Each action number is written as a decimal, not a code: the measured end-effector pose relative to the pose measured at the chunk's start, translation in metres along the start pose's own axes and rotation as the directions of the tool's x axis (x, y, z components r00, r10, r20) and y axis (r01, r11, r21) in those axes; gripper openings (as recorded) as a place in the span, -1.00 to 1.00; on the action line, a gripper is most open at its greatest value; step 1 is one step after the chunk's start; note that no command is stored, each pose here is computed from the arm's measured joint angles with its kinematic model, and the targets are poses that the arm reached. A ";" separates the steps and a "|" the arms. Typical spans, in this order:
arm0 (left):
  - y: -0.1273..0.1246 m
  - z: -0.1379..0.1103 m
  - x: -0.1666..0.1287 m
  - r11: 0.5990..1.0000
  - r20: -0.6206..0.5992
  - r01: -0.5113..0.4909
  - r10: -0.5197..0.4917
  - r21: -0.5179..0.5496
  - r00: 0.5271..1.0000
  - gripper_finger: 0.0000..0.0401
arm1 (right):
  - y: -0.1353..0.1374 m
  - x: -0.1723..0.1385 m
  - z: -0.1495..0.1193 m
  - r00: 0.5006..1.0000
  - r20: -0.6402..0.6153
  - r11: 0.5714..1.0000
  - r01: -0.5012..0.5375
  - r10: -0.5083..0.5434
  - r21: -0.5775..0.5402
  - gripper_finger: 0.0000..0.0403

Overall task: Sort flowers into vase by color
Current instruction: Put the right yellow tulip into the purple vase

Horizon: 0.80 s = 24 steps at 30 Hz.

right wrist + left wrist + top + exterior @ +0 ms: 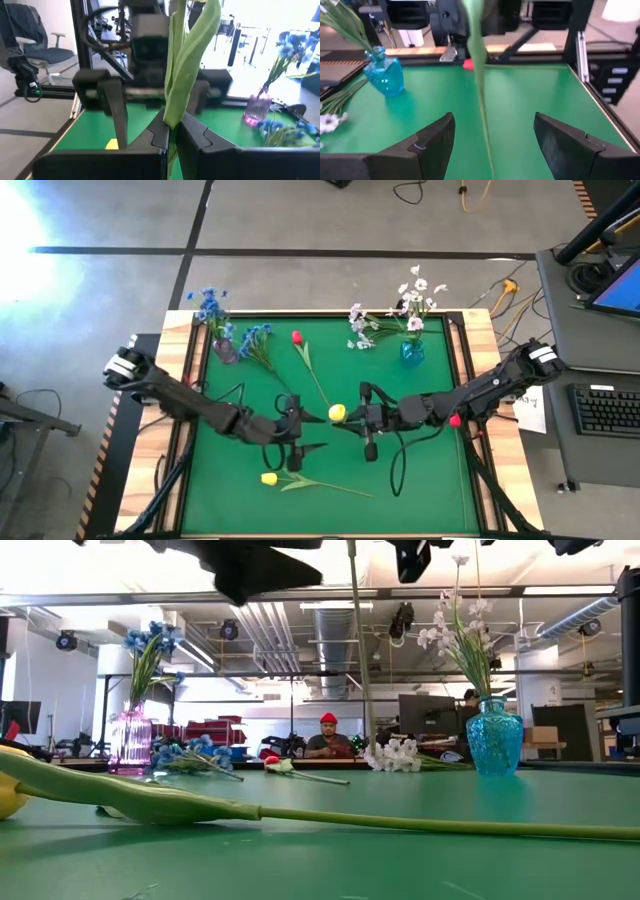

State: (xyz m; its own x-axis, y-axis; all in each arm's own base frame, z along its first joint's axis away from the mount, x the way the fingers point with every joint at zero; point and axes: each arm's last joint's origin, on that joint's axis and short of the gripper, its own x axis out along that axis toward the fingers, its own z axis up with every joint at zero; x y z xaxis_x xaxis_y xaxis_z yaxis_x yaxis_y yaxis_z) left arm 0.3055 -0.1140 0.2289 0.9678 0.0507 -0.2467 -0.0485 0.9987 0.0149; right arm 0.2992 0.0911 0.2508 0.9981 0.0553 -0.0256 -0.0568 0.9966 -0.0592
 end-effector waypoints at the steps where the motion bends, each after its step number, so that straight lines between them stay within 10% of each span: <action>1: 0.001 0.000 0.004 1.000 0.020 0.002 -0.002 -0.003 1.000 0.29 | 0.000 0.000 0.000 1.000 0.004 1.000 0.000 0.000 -0.007 -0.94; 11: 0.006 -0.007 0.024 0.999 0.102 -0.025 0.028 -0.024 0.994 -0.02 | 0.000 0.002 0.001 1.000 0.024 0.998 0.002 -0.001 -0.055 -0.94; 24: 0.012 -0.009 0.028 0.998 0.102 -0.049 0.054 -0.051 0.993 -0.95 | 0.000 0.001 0.004 0.998 0.056 0.996 0.009 -0.004 -0.087 -0.94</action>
State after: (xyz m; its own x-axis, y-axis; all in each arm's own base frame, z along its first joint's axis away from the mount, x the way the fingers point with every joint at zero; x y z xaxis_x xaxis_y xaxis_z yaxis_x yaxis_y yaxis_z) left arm 0.3297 -0.1007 0.2134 0.9839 0.1041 -0.1456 -0.1084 0.9939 -0.0220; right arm 0.3007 0.0916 0.2544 0.9980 0.0550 0.0308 -0.0500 0.9879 -0.1465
